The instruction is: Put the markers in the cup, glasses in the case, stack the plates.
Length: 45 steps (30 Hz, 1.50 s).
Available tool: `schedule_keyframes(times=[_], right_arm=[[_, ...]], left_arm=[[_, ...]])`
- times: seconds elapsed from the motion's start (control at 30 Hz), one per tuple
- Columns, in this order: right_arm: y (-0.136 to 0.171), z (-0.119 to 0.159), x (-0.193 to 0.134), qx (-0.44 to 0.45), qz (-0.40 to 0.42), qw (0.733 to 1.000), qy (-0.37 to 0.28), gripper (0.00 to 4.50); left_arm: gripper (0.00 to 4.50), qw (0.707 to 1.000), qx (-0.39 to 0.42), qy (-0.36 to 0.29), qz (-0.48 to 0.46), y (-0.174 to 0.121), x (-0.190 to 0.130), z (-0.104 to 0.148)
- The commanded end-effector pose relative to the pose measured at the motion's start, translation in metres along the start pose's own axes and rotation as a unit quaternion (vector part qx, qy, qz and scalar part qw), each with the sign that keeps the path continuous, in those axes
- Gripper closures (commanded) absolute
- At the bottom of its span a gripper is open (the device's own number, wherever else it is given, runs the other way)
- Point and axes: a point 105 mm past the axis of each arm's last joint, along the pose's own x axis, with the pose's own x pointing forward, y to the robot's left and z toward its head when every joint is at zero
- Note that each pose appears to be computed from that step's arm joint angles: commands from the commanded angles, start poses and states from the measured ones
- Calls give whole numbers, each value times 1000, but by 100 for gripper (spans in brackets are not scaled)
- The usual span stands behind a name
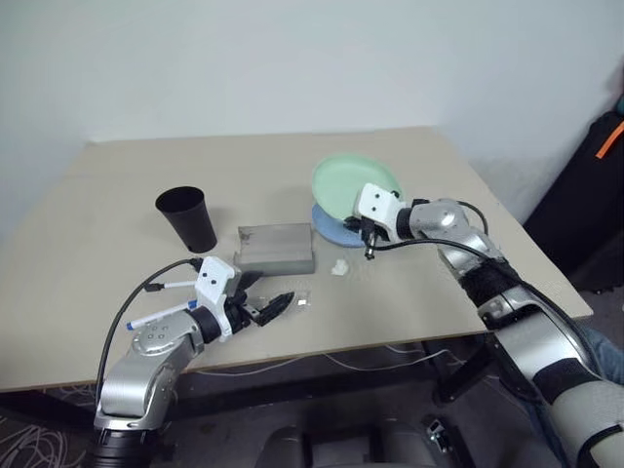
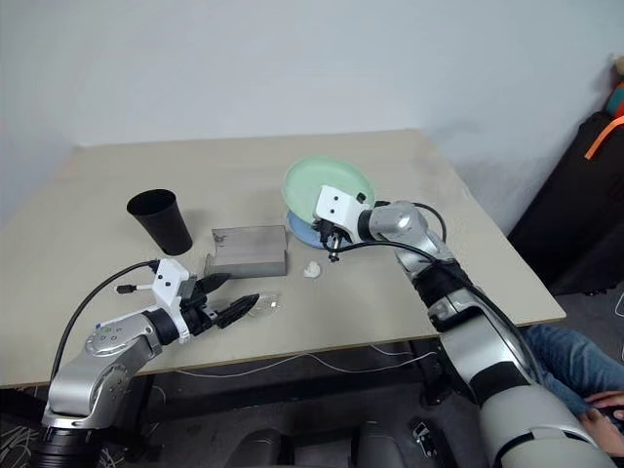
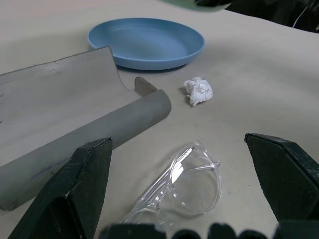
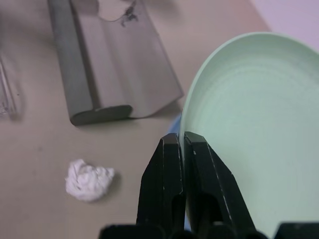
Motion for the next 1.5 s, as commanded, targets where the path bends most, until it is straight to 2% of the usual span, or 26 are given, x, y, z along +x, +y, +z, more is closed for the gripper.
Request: schedule_keyframes(times=[0.03,0.17,0.27,0.37,0.53,0.63,0.7,0.8,0.9,1.1,1.13,1.27,1.5], right_arm=[[-17,10,3,-28,-23,999,0,447],[-17,5,8,-19,-27,999,12,447],[-20,7,9,-10,-38,999,6,384],[-23,10,8,-11,-49,999,-6,287],[-32,17,0,-10,-60,998,-26,287],[-33,22,-8,50,-32,997,-51,287],[-26,17,-12,96,-2,994,-47,287],[6,8,-19,173,69,982,-37,287],[28,4,-23,180,83,980,-26,227],[40,-16,-13,185,35,982,20,21],[39,-17,-11,186,26,982,23,3],[31,-23,0,240,-11,971,24,3],[34,-24,15,271,-16,962,29,3]], left_arm=[[0,999,19,-25,7,-1,-4,13],[0,999,18,-25,16,1,-8,12],[0,999,18,-24,18,1,-9,11],[0,999,18,-25,19,1,-10,11],[0,999,17,-23,19,1,-11,11],[0,999,19,-24,18,2,-9,12],[0,999,19,-25,18,2,-9,13],[0,999,19,-26,16,3,-8,14],[0,999,18,-27,14,3,-6,14],[0,999,20,-26,7,4,-2,16],[0,999,20,-26,7,4,-2,16],[0,999,21,-27,6,5,-1,17],[0,999,22,-27,8,6,-2,17]])
